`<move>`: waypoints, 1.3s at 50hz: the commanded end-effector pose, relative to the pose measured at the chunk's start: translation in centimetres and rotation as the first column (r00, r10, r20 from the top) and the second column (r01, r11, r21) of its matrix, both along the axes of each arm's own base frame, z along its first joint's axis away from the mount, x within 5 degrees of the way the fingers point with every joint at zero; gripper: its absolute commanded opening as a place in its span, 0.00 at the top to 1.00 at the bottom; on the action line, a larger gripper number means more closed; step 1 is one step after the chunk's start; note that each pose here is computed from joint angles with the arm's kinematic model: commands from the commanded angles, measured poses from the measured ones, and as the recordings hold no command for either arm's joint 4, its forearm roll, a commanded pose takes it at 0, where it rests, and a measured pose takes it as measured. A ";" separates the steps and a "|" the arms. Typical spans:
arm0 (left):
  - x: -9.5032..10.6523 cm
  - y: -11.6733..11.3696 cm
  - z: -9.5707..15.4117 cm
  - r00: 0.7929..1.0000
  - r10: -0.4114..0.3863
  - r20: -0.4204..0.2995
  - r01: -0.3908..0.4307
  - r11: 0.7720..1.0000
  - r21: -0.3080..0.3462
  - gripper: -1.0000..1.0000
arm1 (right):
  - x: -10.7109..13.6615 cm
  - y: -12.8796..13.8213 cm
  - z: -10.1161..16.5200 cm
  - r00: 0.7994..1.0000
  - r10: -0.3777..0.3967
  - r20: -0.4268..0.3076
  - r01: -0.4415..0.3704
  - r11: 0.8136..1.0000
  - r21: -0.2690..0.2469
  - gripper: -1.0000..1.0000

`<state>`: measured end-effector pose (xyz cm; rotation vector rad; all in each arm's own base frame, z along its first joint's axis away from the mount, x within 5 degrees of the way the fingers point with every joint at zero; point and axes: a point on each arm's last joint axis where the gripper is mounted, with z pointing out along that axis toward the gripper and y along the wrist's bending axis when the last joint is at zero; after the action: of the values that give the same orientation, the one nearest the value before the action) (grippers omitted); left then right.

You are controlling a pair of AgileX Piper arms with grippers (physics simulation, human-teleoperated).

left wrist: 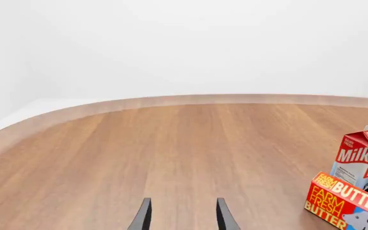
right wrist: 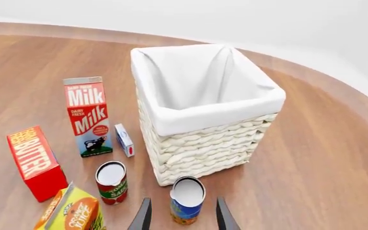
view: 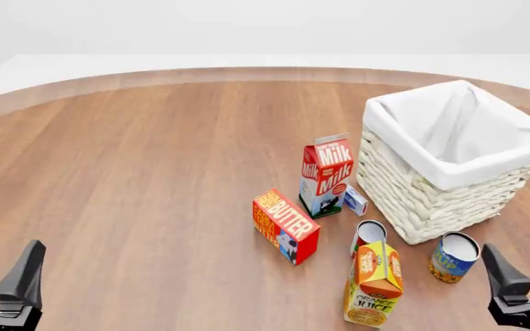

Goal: Pick up the alphabet soup, and put it in the basket.

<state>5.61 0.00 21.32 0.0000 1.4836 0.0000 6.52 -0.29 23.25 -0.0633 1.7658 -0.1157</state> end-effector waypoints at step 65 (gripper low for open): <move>0.0 0.0 0.0 1.000 0.000 0.000 0.000 1.000 0.000 0.00 | 3.8 -0.7 -5.0 0.992 -0.058 -0.115 0.061 0.998 0.027 0.00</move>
<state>5.61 0.00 21.32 0.0000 1.4836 0.0000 9.82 -0.96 18.55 -0.0006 1.8801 -0.1348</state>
